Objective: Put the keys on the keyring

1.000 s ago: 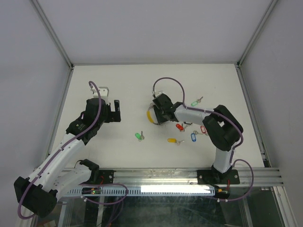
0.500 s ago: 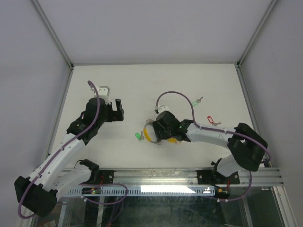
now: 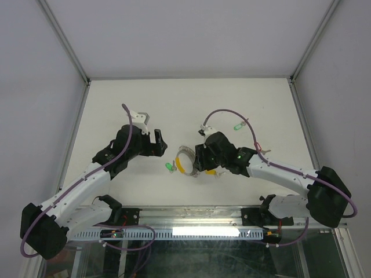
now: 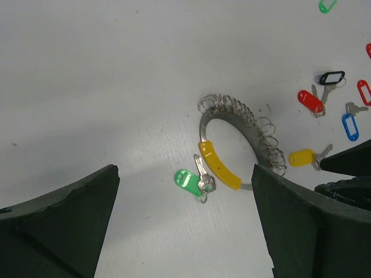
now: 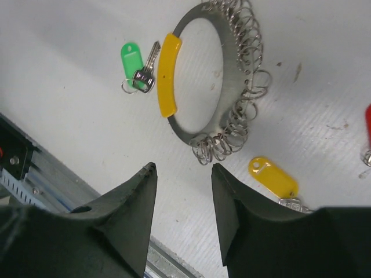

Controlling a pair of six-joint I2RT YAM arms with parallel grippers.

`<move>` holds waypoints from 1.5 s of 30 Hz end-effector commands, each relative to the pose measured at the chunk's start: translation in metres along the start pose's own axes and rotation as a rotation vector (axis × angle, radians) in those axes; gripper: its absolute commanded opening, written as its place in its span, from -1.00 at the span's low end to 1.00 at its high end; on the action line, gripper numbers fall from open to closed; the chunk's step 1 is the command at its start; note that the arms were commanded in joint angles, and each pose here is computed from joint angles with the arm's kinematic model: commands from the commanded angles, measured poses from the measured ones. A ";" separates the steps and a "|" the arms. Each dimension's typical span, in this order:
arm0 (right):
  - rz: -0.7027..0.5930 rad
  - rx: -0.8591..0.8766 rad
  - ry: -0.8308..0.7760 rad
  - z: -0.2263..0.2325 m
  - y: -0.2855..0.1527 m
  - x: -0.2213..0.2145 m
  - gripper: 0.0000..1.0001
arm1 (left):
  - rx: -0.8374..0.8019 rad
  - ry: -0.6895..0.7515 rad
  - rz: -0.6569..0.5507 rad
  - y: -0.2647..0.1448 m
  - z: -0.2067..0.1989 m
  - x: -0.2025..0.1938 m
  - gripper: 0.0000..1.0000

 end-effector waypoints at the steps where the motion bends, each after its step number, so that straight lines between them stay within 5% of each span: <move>1: 0.005 0.151 -0.036 0.021 -0.002 0.010 -0.11 | -0.091 -0.043 -0.038 0.003 -0.017 0.004 0.92; 8: 0.157 0.141 -0.078 0.026 0.028 0.010 -0.26 | -0.052 -0.022 -0.111 -0.010 -0.015 0.021 0.96; 45: 0.343 0.096 -0.068 0.016 0.057 -0.018 -0.40 | -0.020 -0.024 -0.075 -0.007 -0.009 0.012 0.96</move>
Point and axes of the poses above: each gripper's point midway between its finger pads, its own y axis out along the fingers, its own z axis along the line the jaws close on, x = y × z, the point moved 6 cm from there along -y, back along the fingers, and after that the axes turned 5 degrees about -y, right-handed, at the moved point
